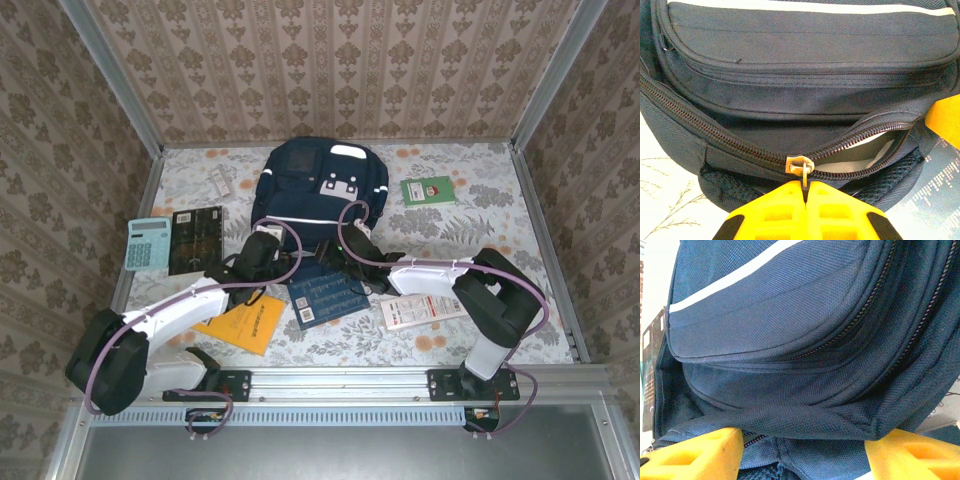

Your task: Pack the student bag

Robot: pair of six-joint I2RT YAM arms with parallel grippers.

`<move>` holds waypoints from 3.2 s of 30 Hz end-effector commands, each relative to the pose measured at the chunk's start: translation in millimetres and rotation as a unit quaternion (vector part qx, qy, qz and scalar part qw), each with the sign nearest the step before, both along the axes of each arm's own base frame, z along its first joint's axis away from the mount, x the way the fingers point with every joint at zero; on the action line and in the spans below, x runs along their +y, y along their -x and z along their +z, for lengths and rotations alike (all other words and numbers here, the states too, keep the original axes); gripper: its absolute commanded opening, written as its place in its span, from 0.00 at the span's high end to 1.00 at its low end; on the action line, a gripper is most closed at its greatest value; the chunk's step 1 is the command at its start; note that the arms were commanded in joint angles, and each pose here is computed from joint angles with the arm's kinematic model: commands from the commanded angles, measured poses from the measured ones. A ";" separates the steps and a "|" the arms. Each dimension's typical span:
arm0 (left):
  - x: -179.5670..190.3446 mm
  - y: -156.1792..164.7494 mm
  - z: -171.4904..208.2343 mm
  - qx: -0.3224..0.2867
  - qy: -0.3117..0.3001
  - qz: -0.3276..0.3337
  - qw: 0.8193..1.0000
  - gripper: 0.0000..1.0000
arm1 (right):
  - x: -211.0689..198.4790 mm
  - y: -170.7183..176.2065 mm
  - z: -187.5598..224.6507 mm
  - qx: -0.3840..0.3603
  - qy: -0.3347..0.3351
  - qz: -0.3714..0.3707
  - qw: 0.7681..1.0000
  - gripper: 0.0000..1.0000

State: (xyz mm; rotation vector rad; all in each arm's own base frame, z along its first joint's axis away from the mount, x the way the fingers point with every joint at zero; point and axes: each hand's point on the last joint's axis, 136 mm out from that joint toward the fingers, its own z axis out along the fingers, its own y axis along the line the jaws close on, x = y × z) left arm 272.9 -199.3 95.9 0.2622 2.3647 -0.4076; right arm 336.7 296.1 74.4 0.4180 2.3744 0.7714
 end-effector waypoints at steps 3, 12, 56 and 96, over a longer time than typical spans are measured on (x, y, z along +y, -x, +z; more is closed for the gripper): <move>-12.6 -0.3 5.5 -0.010 0.008 -0.023 1.000 1.00 | 3.0 -21.5 25.5 -0.033 -0.036 -0.030 0.998 0.29; -12.7 0.0 5.8 -0.010 0.006 -0.024 1.000 1.00 | 2.5 -29.6 26.6 -0.038 -0.065 -0.041 0.996 0.37; 120.0 -110.1 -34.9 0.036 -0.087 0.273 0.957 1.00 | -194.9 -132.3 86.7 -0.029 0.057 -0.109 0.992 1.00; 10.9 -72.7 -25.6 0.016 -0.058 0.117 0.991 1.00 | -42.8 -53.9 16.1 0.007 0.053 -0.038 0.998 0.45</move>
